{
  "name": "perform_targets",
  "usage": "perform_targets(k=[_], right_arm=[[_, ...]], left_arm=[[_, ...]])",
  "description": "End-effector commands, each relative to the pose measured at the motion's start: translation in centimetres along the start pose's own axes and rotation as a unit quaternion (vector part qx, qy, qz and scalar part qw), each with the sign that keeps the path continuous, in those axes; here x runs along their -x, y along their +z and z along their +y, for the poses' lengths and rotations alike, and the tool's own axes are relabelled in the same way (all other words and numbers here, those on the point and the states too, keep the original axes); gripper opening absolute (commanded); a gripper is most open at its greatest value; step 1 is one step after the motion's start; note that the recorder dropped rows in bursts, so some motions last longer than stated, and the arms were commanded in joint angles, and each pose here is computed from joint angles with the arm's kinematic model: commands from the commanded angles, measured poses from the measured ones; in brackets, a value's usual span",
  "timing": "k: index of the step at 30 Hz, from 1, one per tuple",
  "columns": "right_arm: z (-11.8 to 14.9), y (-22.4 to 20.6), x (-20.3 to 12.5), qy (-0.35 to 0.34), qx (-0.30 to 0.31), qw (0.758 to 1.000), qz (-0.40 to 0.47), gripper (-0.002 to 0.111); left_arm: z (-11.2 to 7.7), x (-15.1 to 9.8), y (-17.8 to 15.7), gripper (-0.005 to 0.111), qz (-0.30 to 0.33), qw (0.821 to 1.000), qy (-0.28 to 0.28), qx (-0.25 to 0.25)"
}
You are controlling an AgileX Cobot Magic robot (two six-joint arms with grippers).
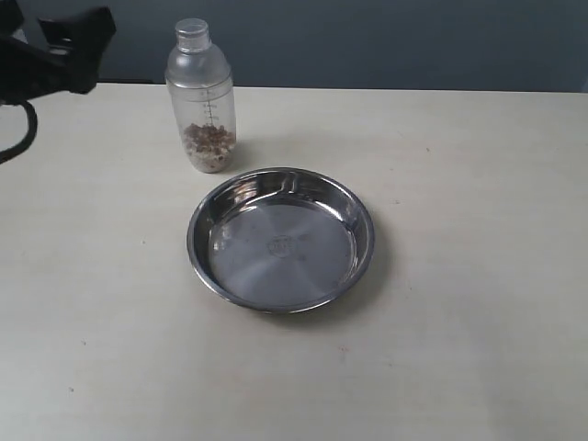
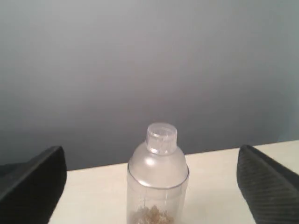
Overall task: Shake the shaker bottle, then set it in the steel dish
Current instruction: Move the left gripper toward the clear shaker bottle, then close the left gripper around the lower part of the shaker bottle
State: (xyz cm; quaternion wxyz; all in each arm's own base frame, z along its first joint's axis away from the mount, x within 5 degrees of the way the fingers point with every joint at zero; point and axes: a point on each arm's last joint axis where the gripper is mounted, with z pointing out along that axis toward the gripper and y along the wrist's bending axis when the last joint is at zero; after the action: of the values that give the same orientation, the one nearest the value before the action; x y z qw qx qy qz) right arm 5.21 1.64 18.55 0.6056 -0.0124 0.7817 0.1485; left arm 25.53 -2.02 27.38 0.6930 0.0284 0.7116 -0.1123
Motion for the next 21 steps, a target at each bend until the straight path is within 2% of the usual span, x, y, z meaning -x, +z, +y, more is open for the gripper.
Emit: perform_targets(k=[1,6,14,21], right_arm=[[0.0,0.0,0.1,-0.002,0.000,1.000,-0.006,-0.001],[0.0,0.0,0.1,-0.002,0.000,1.000,-0.006,-0.001],[0.0,0.0,0.1,-0.002,0.000,1.000,-0.006,-0.001],[0.0,0.0,0.1,-0.002,0.000,1.000,-0.006,-0.001]], left_arm=[[0.4,-2.4,2.0,0.092,0.006,1.000,-0.014,-0.016],[0.5,-4.4,3.8,0.092,-0.030,0.998,-0.016,-0.050],[1.5,-9.1,7.2,0.092,-0.010,0.998,0.003,-0.059],[2.3,-13.1,8.7,0.093,0.059,0.997,0.003,-0.048]])
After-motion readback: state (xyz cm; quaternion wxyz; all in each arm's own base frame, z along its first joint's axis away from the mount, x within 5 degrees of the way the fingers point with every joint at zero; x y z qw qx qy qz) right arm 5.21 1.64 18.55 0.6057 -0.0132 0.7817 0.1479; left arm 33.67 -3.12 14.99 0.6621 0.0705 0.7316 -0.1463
